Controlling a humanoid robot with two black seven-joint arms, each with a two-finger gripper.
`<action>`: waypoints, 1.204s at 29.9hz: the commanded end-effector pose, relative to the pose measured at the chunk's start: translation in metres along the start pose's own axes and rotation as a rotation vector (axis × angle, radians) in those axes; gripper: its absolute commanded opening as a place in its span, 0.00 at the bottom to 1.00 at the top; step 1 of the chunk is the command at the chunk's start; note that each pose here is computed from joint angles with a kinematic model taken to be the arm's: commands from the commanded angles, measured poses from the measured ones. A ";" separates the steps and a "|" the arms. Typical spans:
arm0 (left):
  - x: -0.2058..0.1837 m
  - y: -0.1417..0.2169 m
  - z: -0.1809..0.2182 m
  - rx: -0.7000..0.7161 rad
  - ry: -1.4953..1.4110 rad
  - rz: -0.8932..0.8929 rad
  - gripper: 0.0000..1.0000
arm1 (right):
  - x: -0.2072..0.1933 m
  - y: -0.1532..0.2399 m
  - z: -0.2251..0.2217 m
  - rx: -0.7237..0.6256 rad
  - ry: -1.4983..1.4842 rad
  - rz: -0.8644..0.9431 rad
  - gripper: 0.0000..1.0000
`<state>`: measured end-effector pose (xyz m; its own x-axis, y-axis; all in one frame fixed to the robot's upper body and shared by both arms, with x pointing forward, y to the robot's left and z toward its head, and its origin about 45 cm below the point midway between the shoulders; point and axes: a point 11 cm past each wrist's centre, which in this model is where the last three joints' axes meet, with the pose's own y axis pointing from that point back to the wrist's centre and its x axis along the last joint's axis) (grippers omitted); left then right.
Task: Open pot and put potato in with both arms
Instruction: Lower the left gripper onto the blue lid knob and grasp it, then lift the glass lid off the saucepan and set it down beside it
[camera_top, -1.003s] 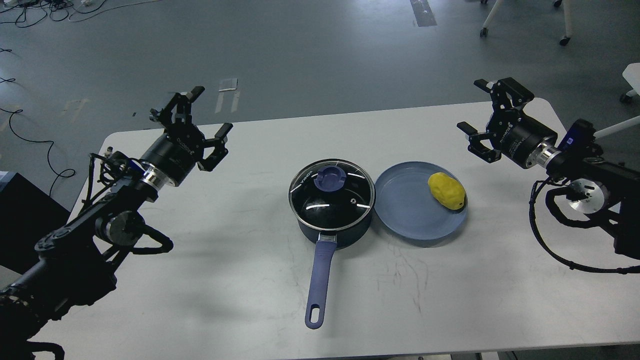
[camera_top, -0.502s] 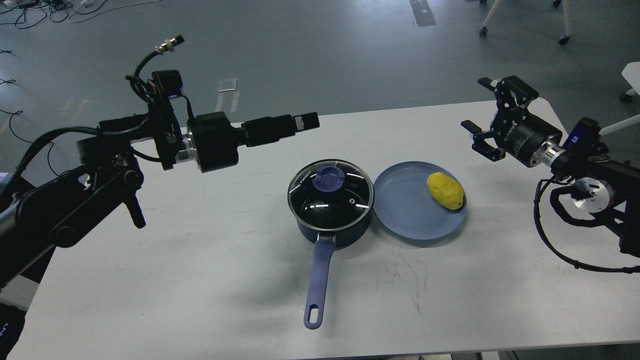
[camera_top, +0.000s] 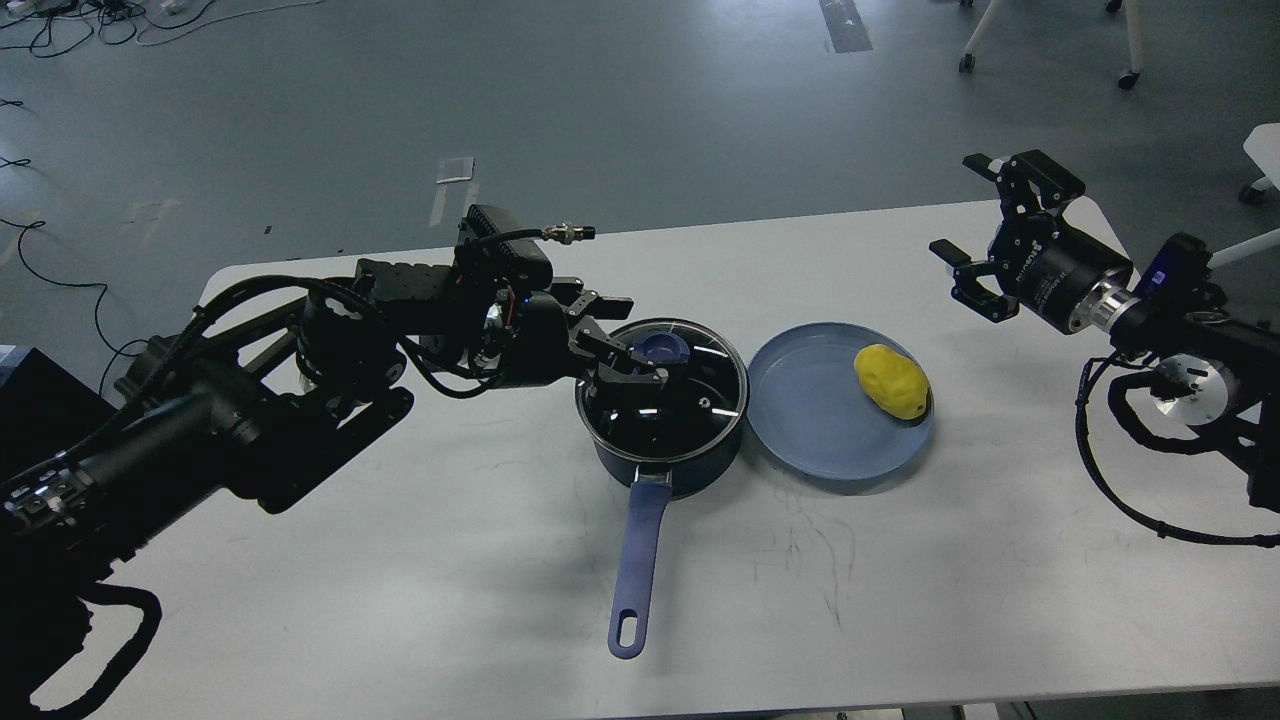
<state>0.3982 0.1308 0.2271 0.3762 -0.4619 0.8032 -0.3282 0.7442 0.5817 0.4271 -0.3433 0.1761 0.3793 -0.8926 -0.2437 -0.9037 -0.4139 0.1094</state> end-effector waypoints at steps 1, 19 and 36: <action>-0.003 -0.005 -0.002 0.006 0.007 -0.010 0.98 | 0.000 0.000 0.000 -0.001 0.002 -0.002 1.00; -0.014 -0.015 0.007 -0.020 0.008 -0.039 0.96 | 0.003 0.002 -0.003 0.000 0.010 0.004 1.00; -0.017 -0.018 0.002 -0.004 0.010 -0.033 0.54 | 0.003 0.002 -0.003 0.000 0.009 0.002 1.00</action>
<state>0.3970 0.1243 0.2046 0.3964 -0.4764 0.7848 -0.3150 0.7324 0.6037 0.4266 -0.3476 0.1783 0.3783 -0.8954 -0.2349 -0.9047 -0.4113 0.1106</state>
